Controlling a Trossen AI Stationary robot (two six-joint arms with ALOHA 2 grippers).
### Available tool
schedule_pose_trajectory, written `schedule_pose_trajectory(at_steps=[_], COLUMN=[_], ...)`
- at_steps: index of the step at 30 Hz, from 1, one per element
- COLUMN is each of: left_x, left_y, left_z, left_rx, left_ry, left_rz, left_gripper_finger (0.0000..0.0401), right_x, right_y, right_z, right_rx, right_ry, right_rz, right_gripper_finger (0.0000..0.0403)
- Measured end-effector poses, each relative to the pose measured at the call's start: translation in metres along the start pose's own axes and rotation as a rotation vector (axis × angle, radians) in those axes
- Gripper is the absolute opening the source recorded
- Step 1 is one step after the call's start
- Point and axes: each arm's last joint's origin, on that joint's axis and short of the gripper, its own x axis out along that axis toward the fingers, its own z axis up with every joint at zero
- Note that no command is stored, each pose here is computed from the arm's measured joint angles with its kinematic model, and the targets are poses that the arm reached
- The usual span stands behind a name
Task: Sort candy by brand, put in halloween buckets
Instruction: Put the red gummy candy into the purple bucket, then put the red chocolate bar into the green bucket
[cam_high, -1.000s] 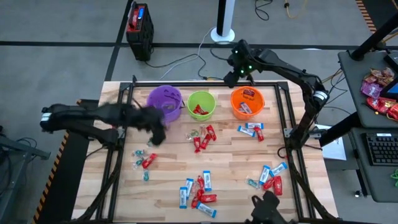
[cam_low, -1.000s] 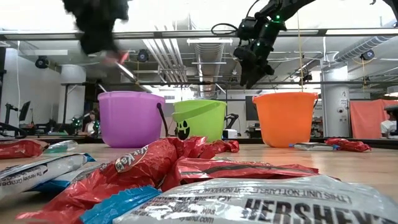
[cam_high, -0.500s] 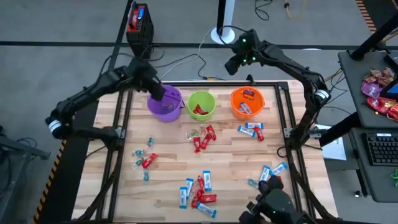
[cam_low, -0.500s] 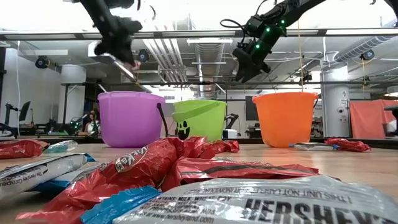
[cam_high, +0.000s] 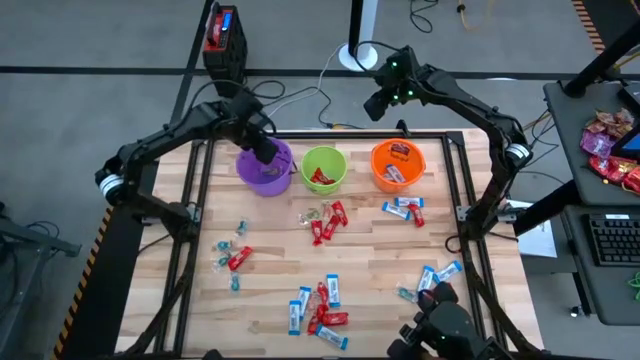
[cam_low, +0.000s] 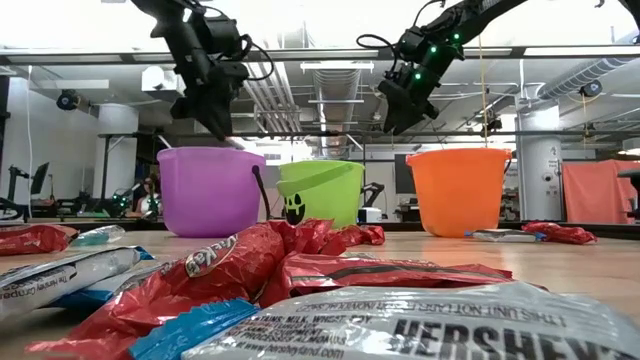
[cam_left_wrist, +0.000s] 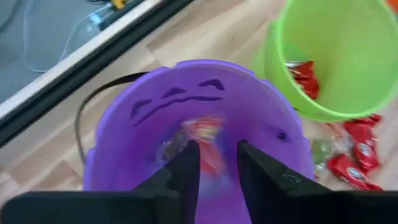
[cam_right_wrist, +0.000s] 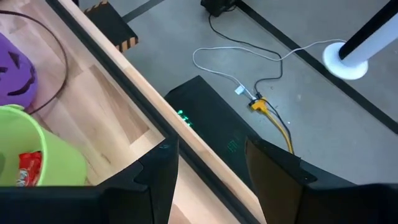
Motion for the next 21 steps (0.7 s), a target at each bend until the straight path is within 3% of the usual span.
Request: schedule_pose_trajectory(at_steps=[9, 15, 21], left_x=[-0.031, -0.061, -0.063], left_y=[-0.004, -0.028, -0.056], left_z=[-0.013, -0.048, -0.097], left_rx=[-0.019, 0.031, -0.003], left_ry=[-0.032, 0.054, 0.094], left_rz=[-0.054, -0.146, -0.204], left_gripper_finger=[0.0123, 0.0123, 0.0123], right_x=[0.0, 0.0, -0.001], right_y=[0.0, 0.001, 0.005], right_z=[-0.001, -0.008, -0.01], right_rx=[0.001, -0.006, 0.071], right_ry=[0.013, 0.078, 0.098], right_rz=[0.006, 0.015, 0.116], right_gripper_finger=[0.0172, 0.0161, 0.0153])
